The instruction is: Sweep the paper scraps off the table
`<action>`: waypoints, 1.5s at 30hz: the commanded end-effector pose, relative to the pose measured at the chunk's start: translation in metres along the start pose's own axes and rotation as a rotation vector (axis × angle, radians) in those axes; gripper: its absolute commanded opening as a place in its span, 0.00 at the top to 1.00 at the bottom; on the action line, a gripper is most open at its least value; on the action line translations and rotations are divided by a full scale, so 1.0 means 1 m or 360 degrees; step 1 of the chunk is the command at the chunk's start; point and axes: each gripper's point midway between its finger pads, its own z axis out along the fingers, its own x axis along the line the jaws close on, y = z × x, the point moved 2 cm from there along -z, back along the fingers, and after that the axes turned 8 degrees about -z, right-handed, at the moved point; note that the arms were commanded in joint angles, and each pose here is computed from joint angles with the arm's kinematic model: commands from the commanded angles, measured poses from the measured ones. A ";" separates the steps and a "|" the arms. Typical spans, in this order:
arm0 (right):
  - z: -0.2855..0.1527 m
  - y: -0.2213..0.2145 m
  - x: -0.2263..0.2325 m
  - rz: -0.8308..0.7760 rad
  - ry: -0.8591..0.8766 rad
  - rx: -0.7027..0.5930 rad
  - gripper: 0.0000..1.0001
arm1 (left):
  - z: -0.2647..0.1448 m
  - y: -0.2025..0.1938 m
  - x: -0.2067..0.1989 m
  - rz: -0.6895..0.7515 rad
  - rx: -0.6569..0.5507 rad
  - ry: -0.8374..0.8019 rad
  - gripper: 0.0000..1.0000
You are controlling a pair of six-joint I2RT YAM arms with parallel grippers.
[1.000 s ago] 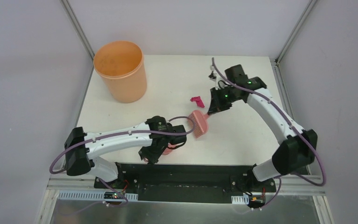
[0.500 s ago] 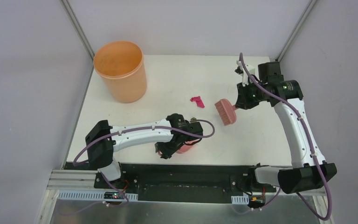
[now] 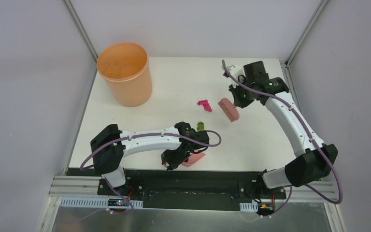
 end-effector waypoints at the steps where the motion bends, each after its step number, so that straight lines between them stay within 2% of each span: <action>1: 0.029 0.021 0.025 -0.0197 -0.0023 -0.0067 1.00 | -0.002 0.004 -0.009 -0.0003 -0.0017 -0.0043 1.00; 3: 0.043 0.027 0.034 -0.0292 -0.0144 -0.0045 1.00 | 0.000 0.007 -0.009 -0.0002 0.0000 -0.0015 1.00; 5: 0.059 0.034 0.055 -0.0398 -0.0146 -0.0017 1.00 | 0.004 0.011 -0.011 -0.0001 0.0008 -0.0013 1.00; 11: 0.075 0.028 0.100 -0.0490 0.0140 0.0082 1.00 | 0.012 0.024 -0.007 -0.0129 0.0074 -0.0063 1.00; 18: 0.012 0.007 0.165 -0.0425 0.0858 0.0034 1.00 | 0.018 0.030 -0.002 -0.0136 0.0088 -0.0007 1.00; 22: -0.028 0.009 0.181 -0.0338 0.1109 -0.0028 1.00 | 0.021 0.035 -0.003 -0.0134 0.0069 -0.0005 1.00; 28: -0.025 0.045 0.113 0.0197 0.0926 -0.0201 1.00 | 0.019 0.033 -0.006 -0.0150 0.0072 -0.0028 1.00; 30: -0.016 0.052 0.083 0.0281 0.0817 -0.0198 1.00 | 0.017 0.032 -0.006 -0.0163 0.0052 -0.0042 1.00; 34: 0.008 0.062 0.038 0.0228 0.0497 -0.0200 1.00 | 0.011 0.026 -0.001 -0.0182 0.0048 -0.0027 1.00; 37: 0.025 0.076 0.007 0.0156 0.0235 -0.0285 1.00 | 0.006 0.020 0.003 -0.0214 0.0052 -0.0007 1.00; 42: 0.043 0.107 -0.032 -0.0053 -0.0109 -0.0481 1.00 | -0.010 0.014 0.009 -0.0272 0.0068 0.0023 1.00; 45: 0.052 0.127 -0.042 -0.0191 -0.0217 -0.0492 1.00 | -0.018 0.020 0.020 -0.0270 0.0056 0.0079 1.00</action>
